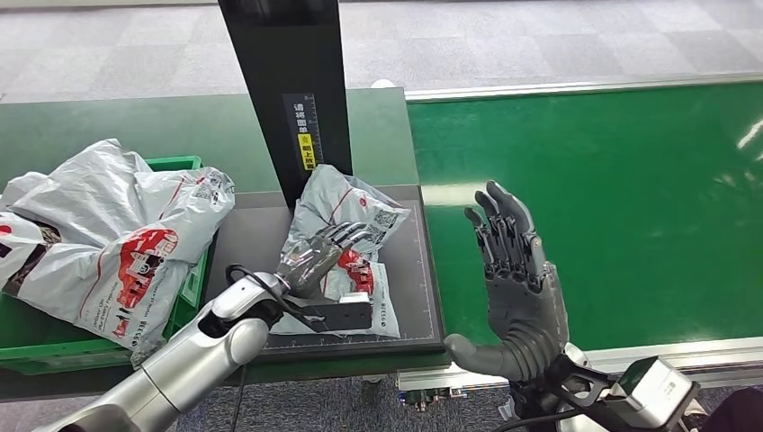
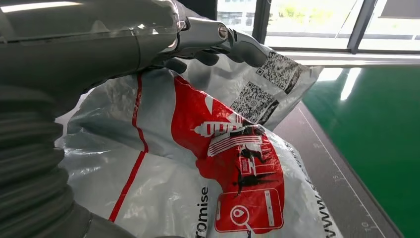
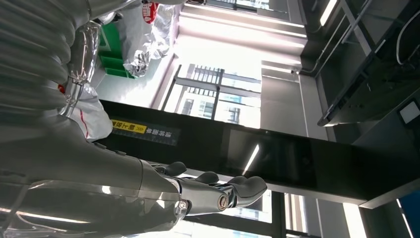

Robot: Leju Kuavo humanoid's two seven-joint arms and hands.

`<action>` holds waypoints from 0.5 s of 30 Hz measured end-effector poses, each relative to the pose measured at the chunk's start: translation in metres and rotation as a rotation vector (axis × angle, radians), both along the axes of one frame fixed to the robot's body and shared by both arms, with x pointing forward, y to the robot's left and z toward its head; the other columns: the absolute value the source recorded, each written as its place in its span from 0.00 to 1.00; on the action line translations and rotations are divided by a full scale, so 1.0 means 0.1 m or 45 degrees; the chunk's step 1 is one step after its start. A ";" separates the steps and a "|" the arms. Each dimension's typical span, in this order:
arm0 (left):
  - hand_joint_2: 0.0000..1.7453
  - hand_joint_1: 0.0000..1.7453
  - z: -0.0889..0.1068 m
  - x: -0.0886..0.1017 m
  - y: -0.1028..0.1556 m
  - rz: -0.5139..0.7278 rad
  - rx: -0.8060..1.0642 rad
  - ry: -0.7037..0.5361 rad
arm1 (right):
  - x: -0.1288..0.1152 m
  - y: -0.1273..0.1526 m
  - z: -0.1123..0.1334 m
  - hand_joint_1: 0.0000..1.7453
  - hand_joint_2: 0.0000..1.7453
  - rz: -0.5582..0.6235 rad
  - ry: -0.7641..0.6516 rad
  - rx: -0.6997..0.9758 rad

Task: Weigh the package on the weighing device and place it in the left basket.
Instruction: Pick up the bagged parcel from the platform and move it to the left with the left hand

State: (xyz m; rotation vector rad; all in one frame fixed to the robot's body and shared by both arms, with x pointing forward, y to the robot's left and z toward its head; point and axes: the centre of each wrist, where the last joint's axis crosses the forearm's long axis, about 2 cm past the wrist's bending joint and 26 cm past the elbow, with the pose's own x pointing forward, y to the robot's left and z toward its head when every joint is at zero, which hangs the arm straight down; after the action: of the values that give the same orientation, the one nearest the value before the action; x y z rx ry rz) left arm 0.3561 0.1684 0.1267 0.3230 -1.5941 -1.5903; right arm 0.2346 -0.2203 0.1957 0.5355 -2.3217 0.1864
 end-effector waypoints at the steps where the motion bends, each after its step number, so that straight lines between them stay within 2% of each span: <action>1: 1.00 0.00 -0.01 0.00 0.00 -0.002 0.004 0.002 | 0.00 0.00 0.00 0.00 1.00 0.000 0.000 -0.001; 15: 1.00 0.00 -0.11 -0.03 -0.01 -0.031 0.067 0.034 | 0.07 0.06 0.05 0.00 1.00 -0.006 0.000 0.020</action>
State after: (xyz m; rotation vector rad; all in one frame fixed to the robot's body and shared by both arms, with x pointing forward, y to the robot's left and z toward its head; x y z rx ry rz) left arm 0.3532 0.1676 0.1158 0.3104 -1.5436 -1.6504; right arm 0.2416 -0.2145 0.2010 0.5378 -2.3262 0.1662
